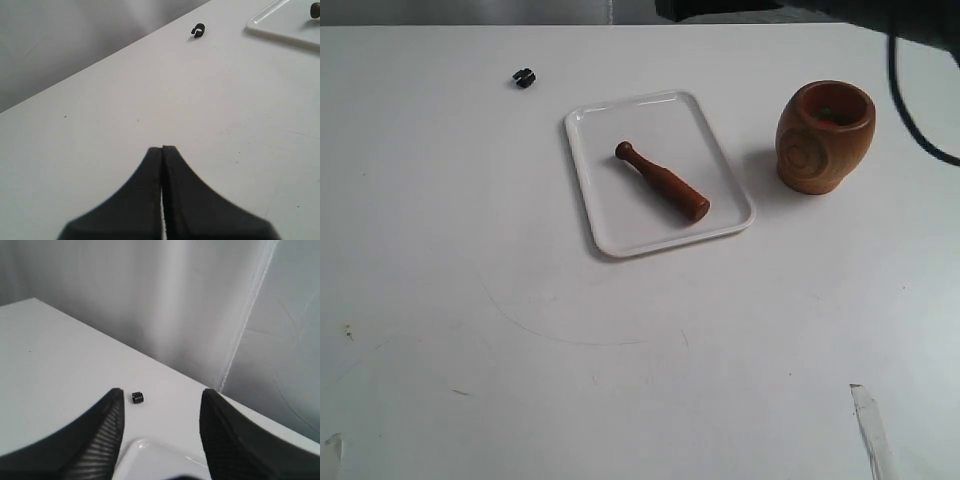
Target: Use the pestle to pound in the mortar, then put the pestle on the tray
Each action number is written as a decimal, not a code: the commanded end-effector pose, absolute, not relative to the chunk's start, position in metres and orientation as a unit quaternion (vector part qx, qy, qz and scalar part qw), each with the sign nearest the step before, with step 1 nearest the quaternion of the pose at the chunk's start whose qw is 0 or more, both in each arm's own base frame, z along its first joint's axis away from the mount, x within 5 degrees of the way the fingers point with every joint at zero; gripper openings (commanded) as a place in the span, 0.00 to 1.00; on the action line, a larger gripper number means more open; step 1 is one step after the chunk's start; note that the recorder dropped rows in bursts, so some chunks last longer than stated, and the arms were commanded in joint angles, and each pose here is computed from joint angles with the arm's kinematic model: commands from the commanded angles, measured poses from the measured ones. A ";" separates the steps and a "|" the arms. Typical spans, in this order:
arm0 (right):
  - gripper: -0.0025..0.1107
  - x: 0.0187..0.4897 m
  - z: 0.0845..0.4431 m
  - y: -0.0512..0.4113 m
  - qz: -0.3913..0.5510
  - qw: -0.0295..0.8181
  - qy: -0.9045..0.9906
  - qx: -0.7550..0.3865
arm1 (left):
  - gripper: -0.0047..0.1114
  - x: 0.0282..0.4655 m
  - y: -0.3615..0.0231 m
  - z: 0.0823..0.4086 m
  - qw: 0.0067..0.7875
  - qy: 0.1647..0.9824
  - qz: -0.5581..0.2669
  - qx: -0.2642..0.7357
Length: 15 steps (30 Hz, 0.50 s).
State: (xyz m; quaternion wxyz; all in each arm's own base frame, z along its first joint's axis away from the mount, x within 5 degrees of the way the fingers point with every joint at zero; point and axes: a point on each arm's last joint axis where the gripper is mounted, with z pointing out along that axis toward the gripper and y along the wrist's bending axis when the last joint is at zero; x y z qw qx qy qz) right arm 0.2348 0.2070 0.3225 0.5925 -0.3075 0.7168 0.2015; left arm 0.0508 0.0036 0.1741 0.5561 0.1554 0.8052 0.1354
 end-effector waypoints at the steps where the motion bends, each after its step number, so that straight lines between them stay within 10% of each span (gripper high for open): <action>1: 0.41 0.204 0.330 0.183 0.232 0.635 0.678 -0.288 | 0.04 0.051 0.003 0.174 0.559 0.805 0.128 0.153; 15: 0.41 0.103 0.319 0.112 0.316 0.735 0.537 -0.268 | 0.04 0.051 0.003 0.174 0.559 0.805 0.128 0.153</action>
